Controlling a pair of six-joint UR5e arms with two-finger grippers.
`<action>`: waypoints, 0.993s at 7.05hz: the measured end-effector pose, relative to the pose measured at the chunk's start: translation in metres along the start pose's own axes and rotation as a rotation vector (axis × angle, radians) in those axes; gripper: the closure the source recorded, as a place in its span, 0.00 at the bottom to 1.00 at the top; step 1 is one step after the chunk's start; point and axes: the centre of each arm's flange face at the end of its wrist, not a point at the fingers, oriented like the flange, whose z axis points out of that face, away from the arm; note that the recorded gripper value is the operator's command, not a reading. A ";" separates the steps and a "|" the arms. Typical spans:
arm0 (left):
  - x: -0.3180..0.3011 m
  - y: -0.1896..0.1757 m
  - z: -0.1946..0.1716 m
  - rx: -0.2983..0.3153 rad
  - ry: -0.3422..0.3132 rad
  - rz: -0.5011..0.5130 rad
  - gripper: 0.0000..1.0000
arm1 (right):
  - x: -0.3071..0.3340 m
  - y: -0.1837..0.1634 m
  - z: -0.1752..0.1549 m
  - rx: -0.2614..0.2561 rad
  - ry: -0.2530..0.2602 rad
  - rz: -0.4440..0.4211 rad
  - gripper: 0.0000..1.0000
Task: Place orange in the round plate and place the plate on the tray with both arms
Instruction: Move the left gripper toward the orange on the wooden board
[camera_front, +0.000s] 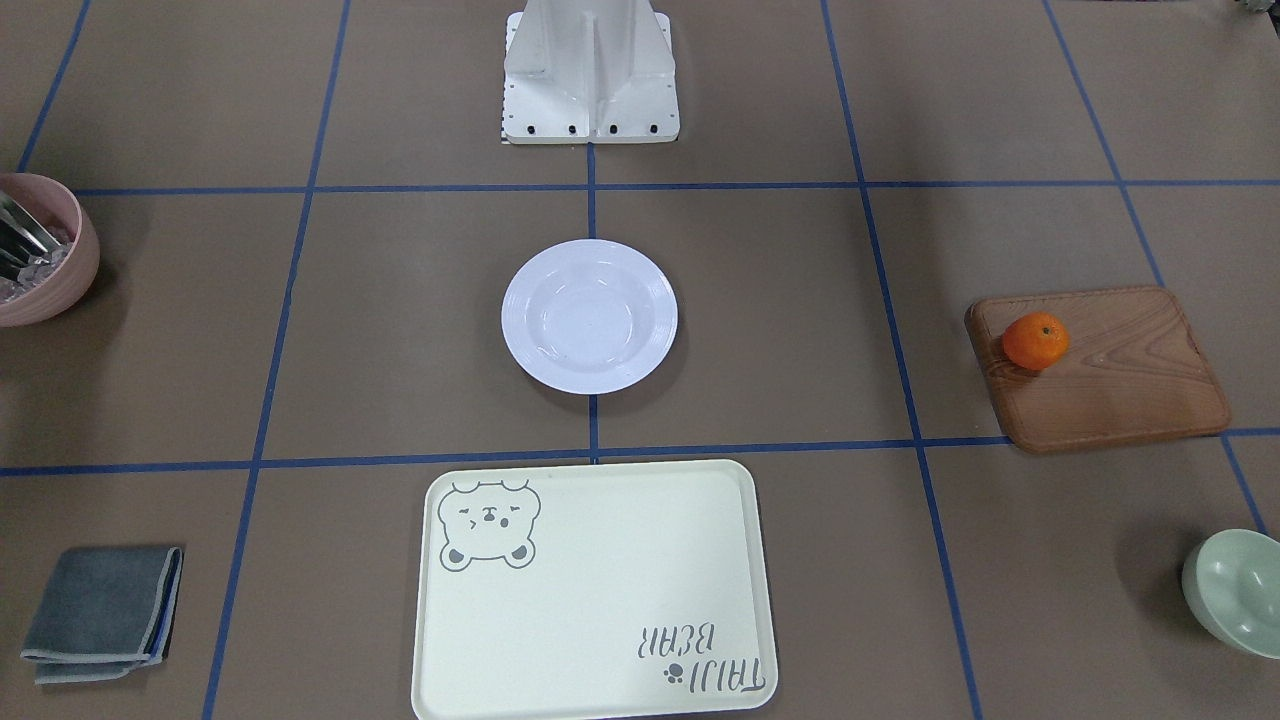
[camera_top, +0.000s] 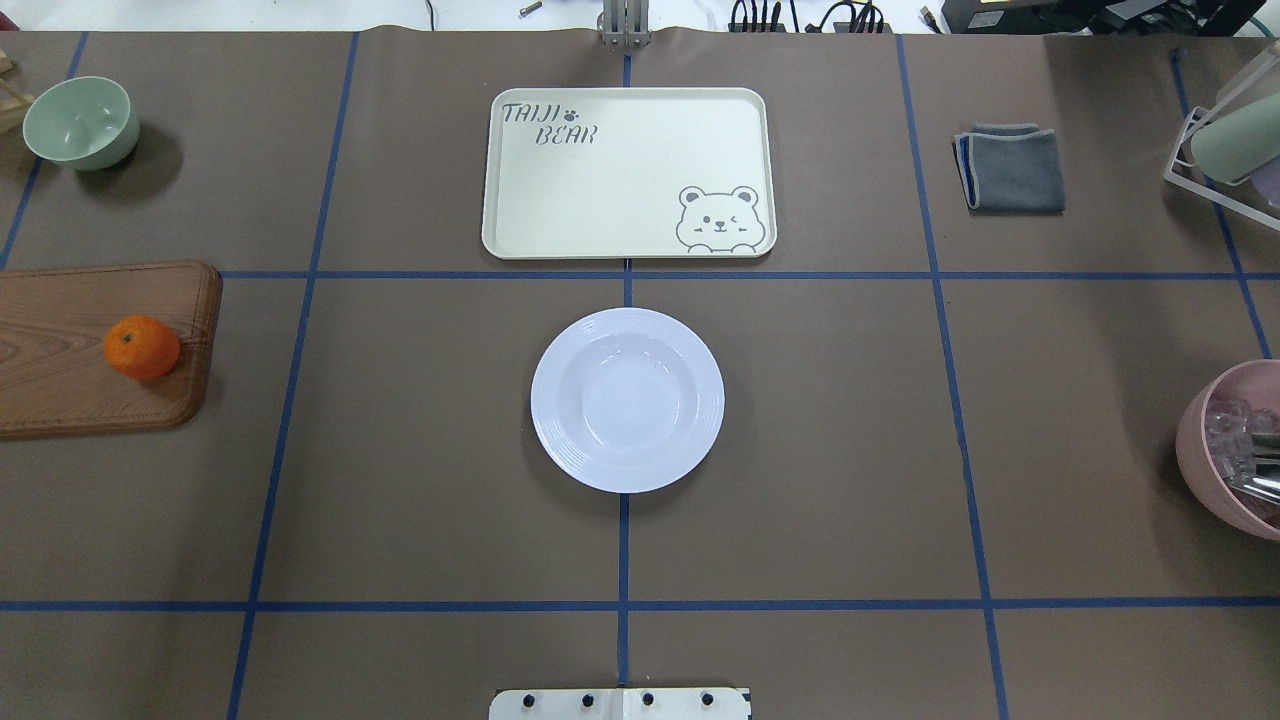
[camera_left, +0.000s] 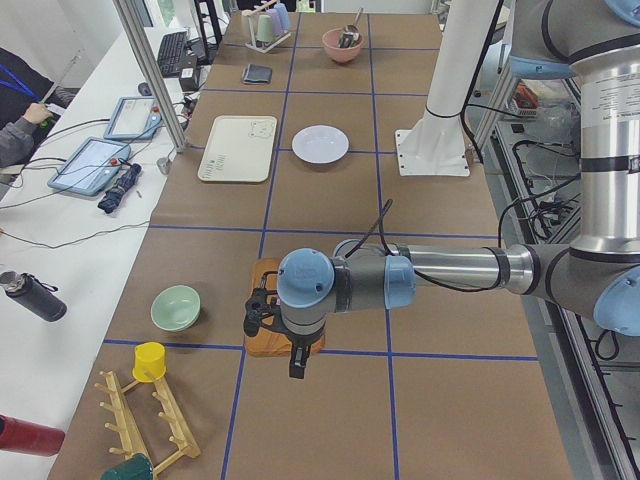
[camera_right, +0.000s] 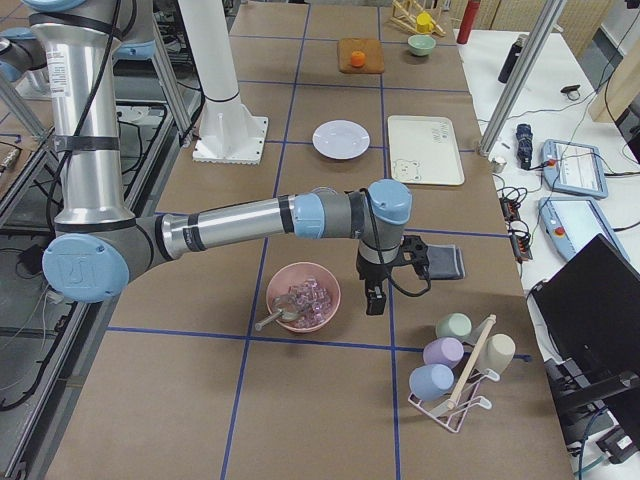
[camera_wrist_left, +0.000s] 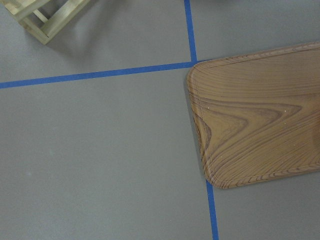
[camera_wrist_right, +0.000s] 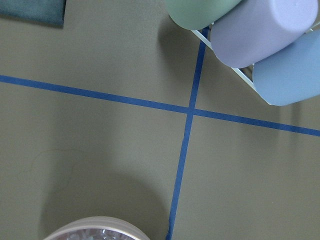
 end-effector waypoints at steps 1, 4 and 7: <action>0.000 0.000 0.000 0.001 0.000 0.000 0.02 | -0.001 0.000 -0.001 0.003 0.002 -0.005 0.00; 0.001 -0.001 -0.001 0.017 -0.001 0.018 0.02 | -0.004 0.000 -0.006 0.011 0.009 -0.020 0.00; 0.006 -0.023 -0.011 0.097 -0.019 0.079 0.02 | -0.034 -0.023 -0.046 0.159 0.027 -0.129 0.00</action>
